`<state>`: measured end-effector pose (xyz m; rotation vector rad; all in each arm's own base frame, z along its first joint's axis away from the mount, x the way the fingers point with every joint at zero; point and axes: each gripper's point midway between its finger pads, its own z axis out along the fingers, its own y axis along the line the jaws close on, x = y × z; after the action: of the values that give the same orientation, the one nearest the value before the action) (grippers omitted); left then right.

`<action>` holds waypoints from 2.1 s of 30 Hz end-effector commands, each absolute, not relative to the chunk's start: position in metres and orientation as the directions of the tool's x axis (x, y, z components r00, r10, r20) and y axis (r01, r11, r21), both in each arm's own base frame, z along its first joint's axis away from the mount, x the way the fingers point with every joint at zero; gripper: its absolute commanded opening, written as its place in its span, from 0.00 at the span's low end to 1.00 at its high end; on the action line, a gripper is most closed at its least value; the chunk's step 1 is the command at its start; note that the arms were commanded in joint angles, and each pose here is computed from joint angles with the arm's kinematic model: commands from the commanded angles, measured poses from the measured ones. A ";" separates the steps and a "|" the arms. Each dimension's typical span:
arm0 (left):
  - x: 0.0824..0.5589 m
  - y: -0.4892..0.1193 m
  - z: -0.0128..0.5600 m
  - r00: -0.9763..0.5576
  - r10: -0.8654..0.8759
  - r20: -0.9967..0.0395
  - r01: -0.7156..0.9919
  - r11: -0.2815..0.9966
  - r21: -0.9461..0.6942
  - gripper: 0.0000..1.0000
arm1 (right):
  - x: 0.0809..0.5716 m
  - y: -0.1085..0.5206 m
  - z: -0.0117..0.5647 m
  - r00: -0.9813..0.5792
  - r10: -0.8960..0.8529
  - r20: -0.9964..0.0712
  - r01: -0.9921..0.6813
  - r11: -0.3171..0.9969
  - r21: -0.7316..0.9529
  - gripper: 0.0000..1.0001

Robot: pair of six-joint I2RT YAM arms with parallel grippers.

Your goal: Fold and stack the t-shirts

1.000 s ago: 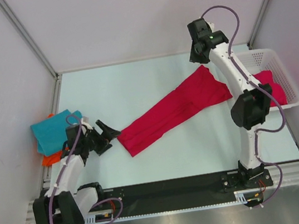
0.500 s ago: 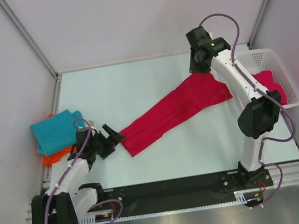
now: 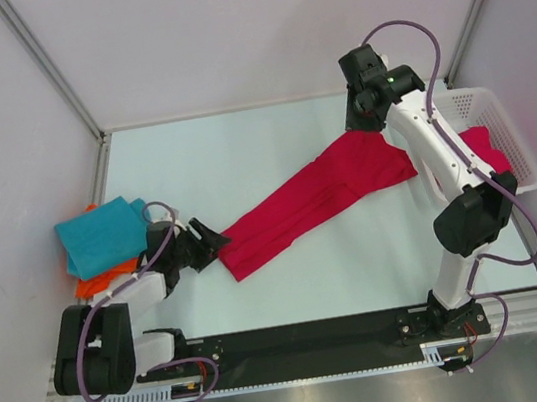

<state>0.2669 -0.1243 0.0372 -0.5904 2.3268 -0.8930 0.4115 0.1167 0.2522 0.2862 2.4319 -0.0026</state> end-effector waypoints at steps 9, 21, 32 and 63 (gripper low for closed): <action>0.263 -0.136 0.041 -0.762 -0.553 -0.336 -0.148 0.654 -0.742 0.11 | 0.396 0.104 0.278 -0.712 0.196 -0.674 0.205 0.976 0.067 0.36; 0.255 -0.132 0.095 -0.740 -0.529 -0.416 -0.074 0.679 -0.730 0.00 | 0.374 0.113 0.258 -0.750 0.194 -0.632 0.147 0.981 0.127 0.35; 0.297 -0.165 0.132 -0.764 -0.474 -0.437 0.012 0.667 -0.745 0.00 | 0.354 0.117 0.254 -0.758 0.202 -0.620 0.120 0.978 0.172 0.35; 0.393 -0.355 0.112 -0.914 -0.266 -0.305 0.108 0.567 -0.817 0.99 | 0.328 0.087 0.263 -0.760 0.212 -0.615 0.164 0.977 0.134 0.35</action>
<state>0.3815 -0.3469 0.0877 -0.1626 2.4713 -1.2657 0.3345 0.0928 0.2564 0.2778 2.4639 0.1085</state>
